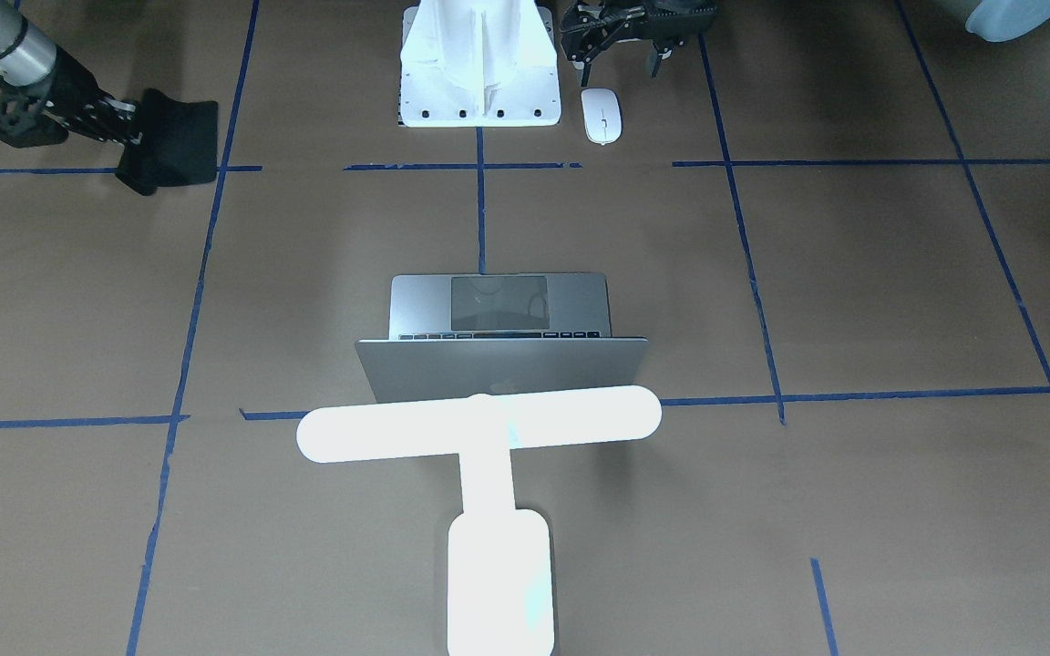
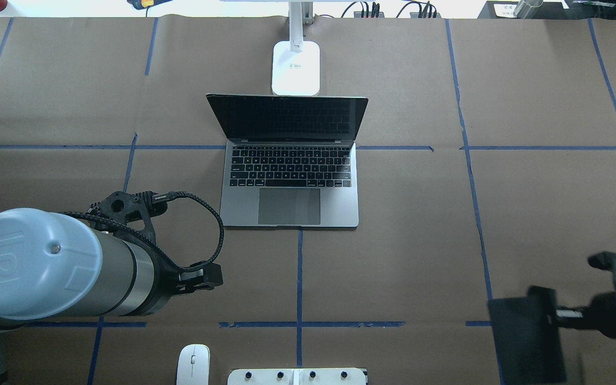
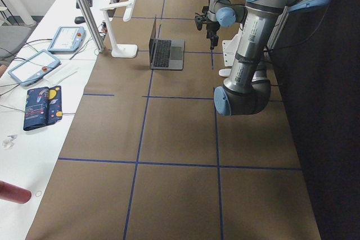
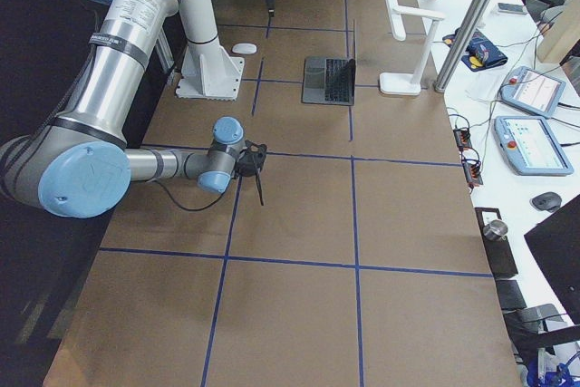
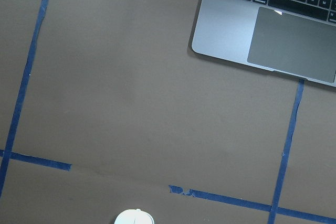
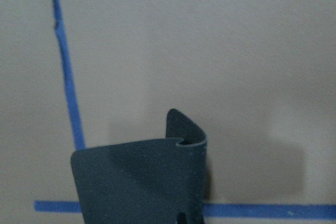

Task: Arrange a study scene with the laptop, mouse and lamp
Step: 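Carry the black mouse pad in the right gripper beside the laptop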

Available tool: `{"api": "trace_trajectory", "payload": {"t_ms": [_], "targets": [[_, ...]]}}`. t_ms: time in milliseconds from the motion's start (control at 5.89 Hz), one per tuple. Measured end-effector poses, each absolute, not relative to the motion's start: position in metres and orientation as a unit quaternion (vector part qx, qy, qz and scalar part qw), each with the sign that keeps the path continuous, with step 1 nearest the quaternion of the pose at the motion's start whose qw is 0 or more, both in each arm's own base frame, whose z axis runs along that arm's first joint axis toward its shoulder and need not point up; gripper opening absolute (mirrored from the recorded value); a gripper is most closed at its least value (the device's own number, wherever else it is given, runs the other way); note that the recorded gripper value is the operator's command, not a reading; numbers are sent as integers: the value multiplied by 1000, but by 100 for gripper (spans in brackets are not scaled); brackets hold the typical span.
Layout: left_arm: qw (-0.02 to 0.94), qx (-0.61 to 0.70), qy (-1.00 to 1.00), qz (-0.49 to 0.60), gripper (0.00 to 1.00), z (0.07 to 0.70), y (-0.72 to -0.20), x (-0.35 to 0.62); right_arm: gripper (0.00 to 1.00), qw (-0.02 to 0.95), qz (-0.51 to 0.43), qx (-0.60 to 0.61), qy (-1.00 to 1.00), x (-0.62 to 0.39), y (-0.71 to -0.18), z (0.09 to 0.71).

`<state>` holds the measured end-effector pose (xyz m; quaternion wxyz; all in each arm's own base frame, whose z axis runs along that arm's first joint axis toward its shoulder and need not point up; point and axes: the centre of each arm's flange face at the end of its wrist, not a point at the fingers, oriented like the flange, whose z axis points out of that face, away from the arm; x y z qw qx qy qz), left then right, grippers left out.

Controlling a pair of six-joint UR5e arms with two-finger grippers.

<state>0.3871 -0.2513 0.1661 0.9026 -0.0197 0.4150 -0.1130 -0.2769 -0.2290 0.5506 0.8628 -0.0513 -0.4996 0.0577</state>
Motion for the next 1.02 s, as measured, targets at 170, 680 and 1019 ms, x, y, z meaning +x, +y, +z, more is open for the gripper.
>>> {"api": "trace_trajectory", "payload": {"t_ms": [170, 680, 1019], "targets": [[902, -19, 416, -113, 100, 165, -251, 386, 0, 855, 72, -50, -511, -300, -264, 518], [902, -19, 416, -116, 100, 167, -252, 383, 0, 862, 63, -31, -502, -347, -337, 429], [899, -17, 422, -116, 100, 164, -251, 376, 0, 890, 24, -9, -455, -397, -387, 355]]}}
